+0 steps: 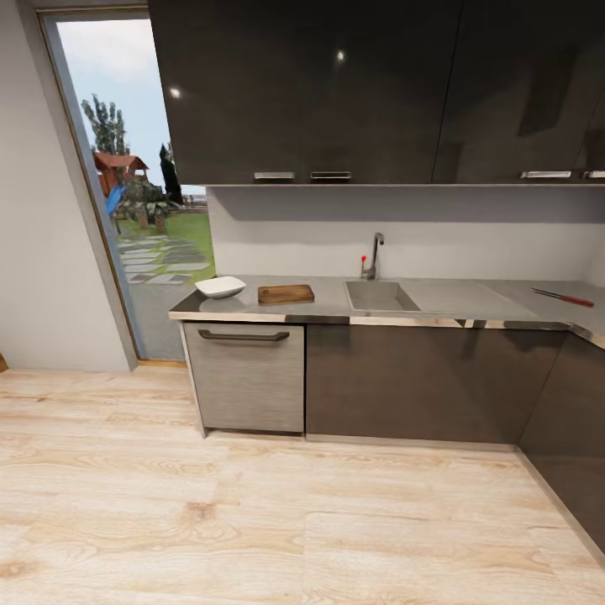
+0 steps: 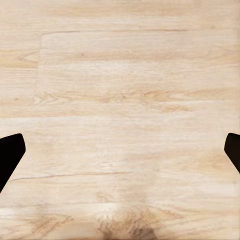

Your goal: In the kitchen, take the Vidalia onion out of the sink, dice it on the chopping board with the paring knife, put the diced onion into the bowl on the countertop, then place both the paring knife and the chopping board into the sink.

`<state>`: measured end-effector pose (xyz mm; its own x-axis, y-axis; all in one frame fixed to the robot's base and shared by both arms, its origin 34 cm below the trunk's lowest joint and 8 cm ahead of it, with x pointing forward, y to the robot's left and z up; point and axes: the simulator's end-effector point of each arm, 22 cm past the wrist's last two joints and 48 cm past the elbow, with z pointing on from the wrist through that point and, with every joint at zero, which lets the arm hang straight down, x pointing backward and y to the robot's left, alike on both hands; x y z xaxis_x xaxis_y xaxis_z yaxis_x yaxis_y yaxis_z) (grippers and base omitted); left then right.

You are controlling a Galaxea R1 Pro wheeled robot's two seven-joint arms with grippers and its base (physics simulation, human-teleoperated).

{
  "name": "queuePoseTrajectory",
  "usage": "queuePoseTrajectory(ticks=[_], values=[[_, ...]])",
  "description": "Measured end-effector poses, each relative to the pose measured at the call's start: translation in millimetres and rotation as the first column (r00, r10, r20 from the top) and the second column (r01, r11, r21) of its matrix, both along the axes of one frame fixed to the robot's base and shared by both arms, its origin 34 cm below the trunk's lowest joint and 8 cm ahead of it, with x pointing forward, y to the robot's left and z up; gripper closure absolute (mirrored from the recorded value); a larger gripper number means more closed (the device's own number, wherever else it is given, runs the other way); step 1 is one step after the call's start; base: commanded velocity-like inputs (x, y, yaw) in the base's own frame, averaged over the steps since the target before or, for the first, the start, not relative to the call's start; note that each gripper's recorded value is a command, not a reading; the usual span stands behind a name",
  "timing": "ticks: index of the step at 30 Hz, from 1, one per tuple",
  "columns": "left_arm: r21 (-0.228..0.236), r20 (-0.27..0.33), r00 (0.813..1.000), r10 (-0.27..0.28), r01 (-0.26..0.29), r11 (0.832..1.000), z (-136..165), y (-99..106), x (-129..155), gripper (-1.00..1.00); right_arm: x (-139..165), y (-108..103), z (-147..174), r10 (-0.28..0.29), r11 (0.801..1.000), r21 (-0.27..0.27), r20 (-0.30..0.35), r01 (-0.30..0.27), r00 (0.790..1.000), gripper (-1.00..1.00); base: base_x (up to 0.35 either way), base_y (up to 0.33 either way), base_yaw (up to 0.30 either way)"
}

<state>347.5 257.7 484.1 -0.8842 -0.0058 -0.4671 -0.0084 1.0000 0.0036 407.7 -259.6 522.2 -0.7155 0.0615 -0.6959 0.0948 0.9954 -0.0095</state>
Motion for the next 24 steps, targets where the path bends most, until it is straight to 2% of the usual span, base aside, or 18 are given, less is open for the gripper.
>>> queuePoseTrajectory(ticks=[14, 24], values=[[-0.005, 0.01, 1.0, 0.004, -0.004, 1.0, 2, -2, 4, -1.0, 0, -1, 0, -0.003, 1.0, -0.001, 0.0, 0.003, 1.0, -1.0, 0.0, 0.0, 0.0], [-0.004, 0.008, 1.0, 0.006, -0.006, 1.0, 18, -2, 4, -1.0, 0, -1, 17, -0.003, 1.0, -0.001, 0.0, 0.003, 1.0, -1.0, 0.0, 0.0, 0.0]])
